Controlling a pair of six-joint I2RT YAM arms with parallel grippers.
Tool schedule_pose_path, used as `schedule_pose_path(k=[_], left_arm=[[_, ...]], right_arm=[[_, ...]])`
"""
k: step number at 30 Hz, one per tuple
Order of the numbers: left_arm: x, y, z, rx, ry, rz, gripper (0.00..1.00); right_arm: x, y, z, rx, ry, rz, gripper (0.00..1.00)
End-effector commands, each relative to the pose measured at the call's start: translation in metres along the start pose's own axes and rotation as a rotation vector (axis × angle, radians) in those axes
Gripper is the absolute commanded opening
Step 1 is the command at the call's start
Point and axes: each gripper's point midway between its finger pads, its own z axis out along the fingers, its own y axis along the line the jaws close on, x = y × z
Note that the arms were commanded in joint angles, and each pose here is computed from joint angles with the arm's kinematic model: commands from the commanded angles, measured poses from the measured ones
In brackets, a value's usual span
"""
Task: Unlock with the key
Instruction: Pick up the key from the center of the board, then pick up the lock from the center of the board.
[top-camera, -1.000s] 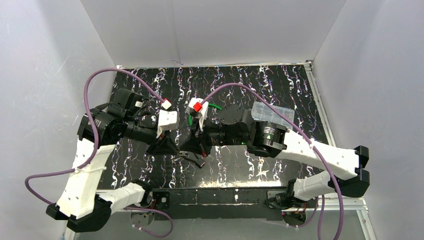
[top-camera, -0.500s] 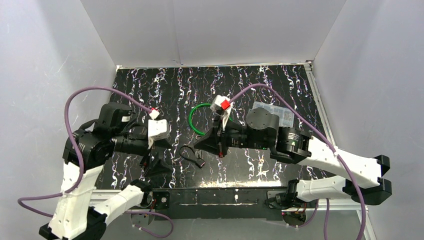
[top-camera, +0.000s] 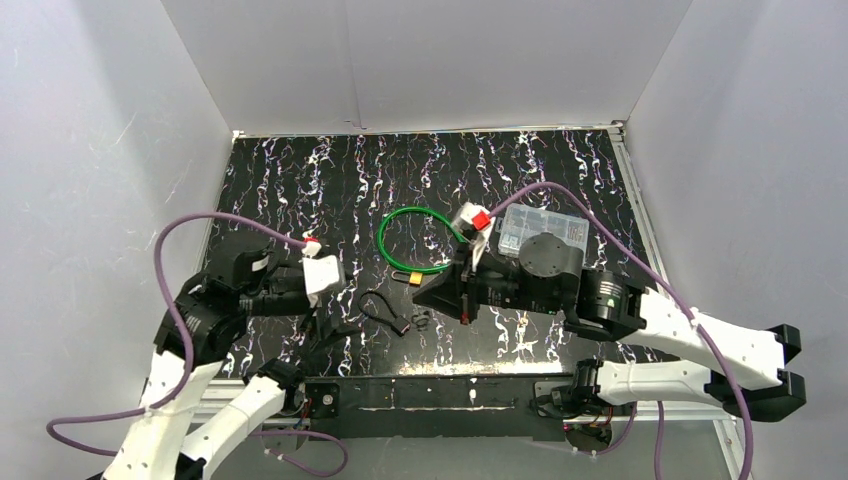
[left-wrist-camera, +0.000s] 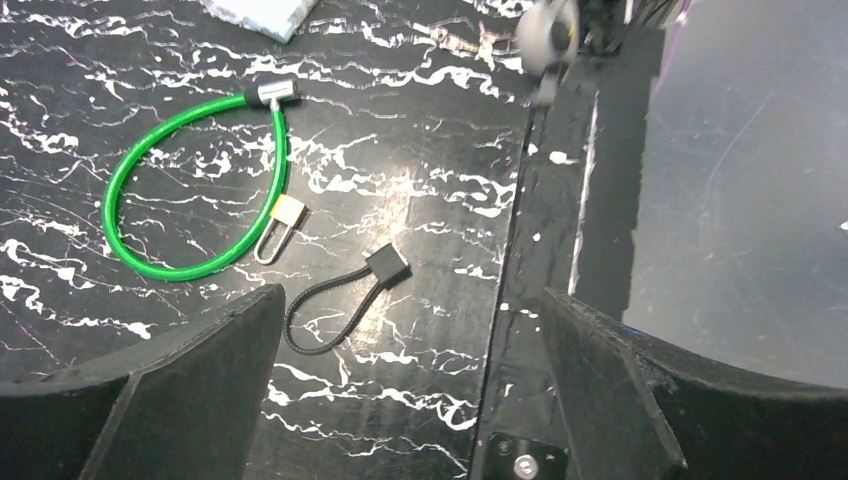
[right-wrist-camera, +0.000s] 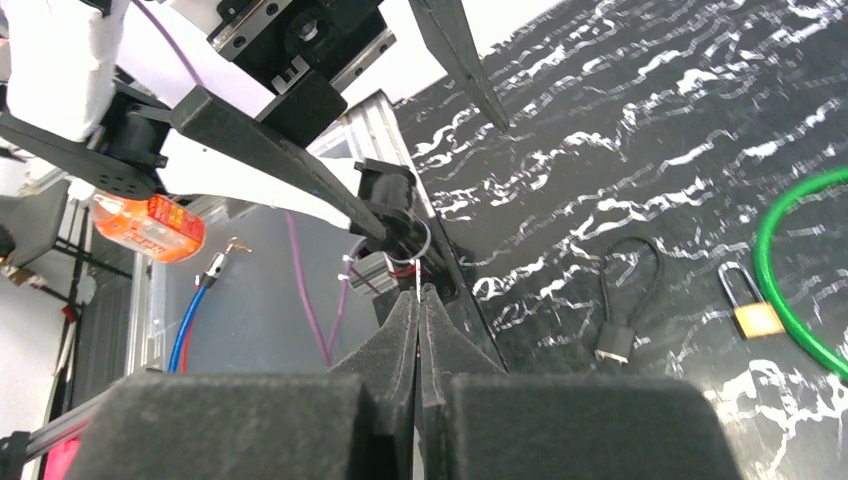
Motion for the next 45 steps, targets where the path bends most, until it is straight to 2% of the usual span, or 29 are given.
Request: schedule_pose_path(k=[1, 9, 13, 15, 20, 23, 26, 29, 34, 45], left_arm=[[0.018, 0.021, 0.022, 0.014, 0.034, 0.109, 0.98], [0.062, 0.076, 0.074, 0.032, 0.168, 0.187, 0.98], [0.084, 0.094, 0.104, 0.116, 0.265, 0.137, 0.97], [0.099, 0.1, 0.122, 0.177, 0.325, 0.098, 0.95], [0.13, 0.113, 0.154, 0.254, 0.435, 0.133, 0.94], [0.146, 0.12, 0.173, 0.295, 0.48, 0.161, 0.91], [0.164, 0.115, 0.189, 0.3, 0.472, 0.246, 0.87], [0.176, 0.117, 0.2, 0.32, 0.461, 0.316, 0.85], [0.185, 0.124, 0.215, 0.364, 0.488, 0.297, 0.84], [0.189, 0.123, 0.224, 0.435, 0.507, 0.281, 0.72]], right_arm=[[0.0, -0.026, -0.021, 0.112, -0.065, 0.047, 0.01], [0.031, -0.072, -0.049, 0.305, -0.09, 0.115, 0.01], [0.035, -0.086, -0.061, 0.37, -0.121, 0.122, 0.01], [0.035, -0.091, -0.065, 0.387, -0.136, 0.123, 0.01], [0.04, -0.102, -0.075, 0.409, -0.162, 0.149, 0.01], [0.039, -0.096, -0.085, 0.352, -0.199, 0.165, 0.01], [0.03, -0.083, -0.105, 0.297, -0.241, 0.158, 0.01], [0.032, -0.086, -0.114, 0.329, -0.233, 0.152, 0.01], [0.028, -0.088, -0.123, 0.349, -0.251, 0.145, 0.01], [0.025, -0.093, -0.128, 0.386, -0.259, 0.125, 0.01]])
